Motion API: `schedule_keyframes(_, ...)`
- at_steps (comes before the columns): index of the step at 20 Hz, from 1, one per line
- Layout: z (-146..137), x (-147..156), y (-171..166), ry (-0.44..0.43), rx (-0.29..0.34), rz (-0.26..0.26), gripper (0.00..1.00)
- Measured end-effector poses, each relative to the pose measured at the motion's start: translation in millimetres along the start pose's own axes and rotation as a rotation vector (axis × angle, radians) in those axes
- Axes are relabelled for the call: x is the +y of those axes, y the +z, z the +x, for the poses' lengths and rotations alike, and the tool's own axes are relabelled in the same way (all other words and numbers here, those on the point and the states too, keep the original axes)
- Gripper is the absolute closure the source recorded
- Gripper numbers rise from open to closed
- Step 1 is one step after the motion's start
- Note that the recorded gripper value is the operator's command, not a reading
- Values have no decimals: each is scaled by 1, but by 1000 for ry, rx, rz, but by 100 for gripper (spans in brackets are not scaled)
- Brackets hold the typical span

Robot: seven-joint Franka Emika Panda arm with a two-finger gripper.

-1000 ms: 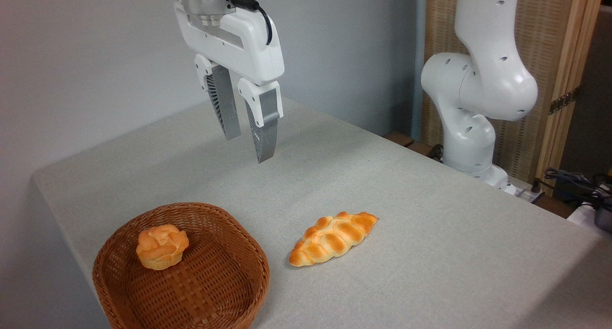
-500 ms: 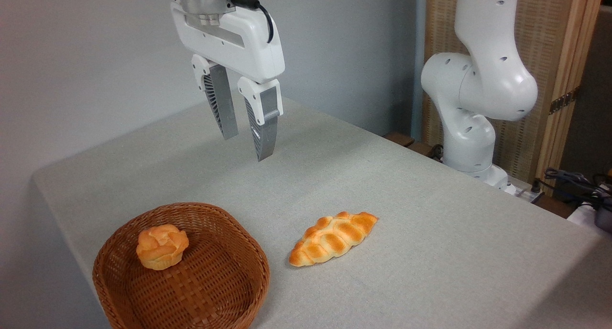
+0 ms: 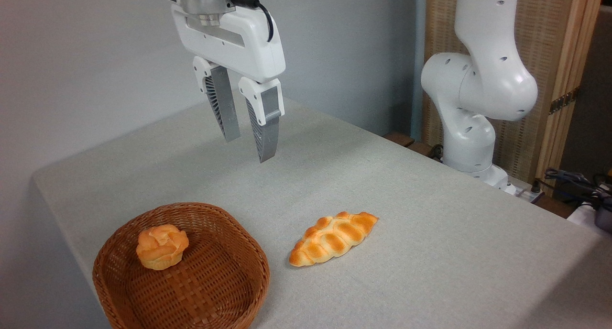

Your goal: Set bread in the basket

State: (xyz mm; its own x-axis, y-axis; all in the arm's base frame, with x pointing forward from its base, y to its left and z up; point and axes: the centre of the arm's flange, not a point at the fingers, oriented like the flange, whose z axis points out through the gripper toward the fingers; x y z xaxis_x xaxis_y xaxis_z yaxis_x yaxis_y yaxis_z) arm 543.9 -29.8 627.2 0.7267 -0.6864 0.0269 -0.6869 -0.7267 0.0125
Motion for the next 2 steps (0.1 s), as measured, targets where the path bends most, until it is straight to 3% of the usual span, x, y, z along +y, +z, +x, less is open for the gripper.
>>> schedule_keyframes(2,0,0,0,0,0,0,0)
